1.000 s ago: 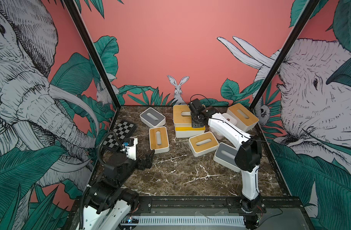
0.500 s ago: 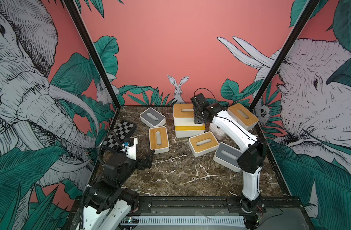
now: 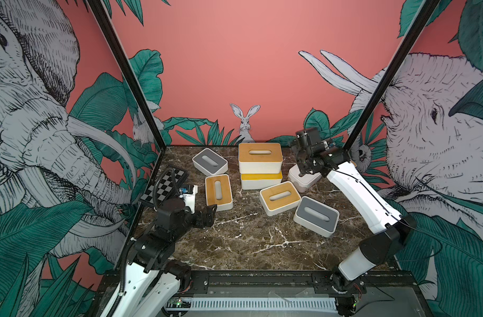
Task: Stack the tissue boxes
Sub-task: Place the tissue box at the tissue box.
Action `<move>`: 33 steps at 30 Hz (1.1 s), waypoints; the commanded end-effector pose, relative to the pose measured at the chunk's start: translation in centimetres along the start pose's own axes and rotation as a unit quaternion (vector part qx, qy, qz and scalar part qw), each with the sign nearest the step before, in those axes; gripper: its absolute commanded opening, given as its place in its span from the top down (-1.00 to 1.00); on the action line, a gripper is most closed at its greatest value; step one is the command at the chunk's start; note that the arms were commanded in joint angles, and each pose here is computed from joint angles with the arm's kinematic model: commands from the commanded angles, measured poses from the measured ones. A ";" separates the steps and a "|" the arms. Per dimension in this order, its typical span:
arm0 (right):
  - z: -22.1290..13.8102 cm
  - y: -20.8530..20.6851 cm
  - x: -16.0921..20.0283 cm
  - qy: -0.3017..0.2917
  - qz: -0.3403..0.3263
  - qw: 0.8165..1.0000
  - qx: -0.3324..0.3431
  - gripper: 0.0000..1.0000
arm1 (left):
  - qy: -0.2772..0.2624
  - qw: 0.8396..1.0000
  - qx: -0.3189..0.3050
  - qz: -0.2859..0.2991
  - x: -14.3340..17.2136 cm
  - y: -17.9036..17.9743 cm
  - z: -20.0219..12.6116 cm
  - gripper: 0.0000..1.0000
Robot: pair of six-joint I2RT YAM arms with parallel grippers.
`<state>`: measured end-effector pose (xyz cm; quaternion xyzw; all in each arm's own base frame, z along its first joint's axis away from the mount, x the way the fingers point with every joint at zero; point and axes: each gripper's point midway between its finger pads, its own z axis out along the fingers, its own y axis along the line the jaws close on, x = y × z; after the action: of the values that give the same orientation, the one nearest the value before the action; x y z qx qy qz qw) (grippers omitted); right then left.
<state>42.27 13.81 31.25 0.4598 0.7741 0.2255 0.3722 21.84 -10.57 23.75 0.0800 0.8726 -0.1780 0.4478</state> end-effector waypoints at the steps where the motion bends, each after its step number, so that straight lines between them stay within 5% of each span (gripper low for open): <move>1: 0.4 0.3 -1.1 0.045 -0.127 0.990 -0.032 -0.99 | -0.007 0.999 0.034 -0.012 -3.5 -1.8 1.0 -0.99; 6: 3.1 0.6 -2.4 0.090 -0.218 0.971 -0.043 -0.98 | -0.008 0.990 0.102 -0.095 -10.3 -5.1 6.4 -0.99; 13: 7.8 1.9 -1.0 0.173 -0.237 0.952 -0.088 -0.98 | 0.003 0.978 0.132 -0.160 -16.7 -6.4 15.6 -0.99; 22: 11.3 3.4 2.3 0.252 -0.230 0.929 -0.143 -0.98 | 0.034 0.973 0.135 -0.186 -18.1 -6.6 23.2 -0.97; 33: 12.9 2.8 4.7 0.298 -0.189 0.920 -0.167 -0.99 | 0.073 0.970 0.156 -0.175 -17.1 -9.6 26.1 -0.96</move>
<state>52.15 18.44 23.15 0.1575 0.8819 0.3798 0.2306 49.57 -28.07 24.12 -0.0050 0.8711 -0.3661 0.3274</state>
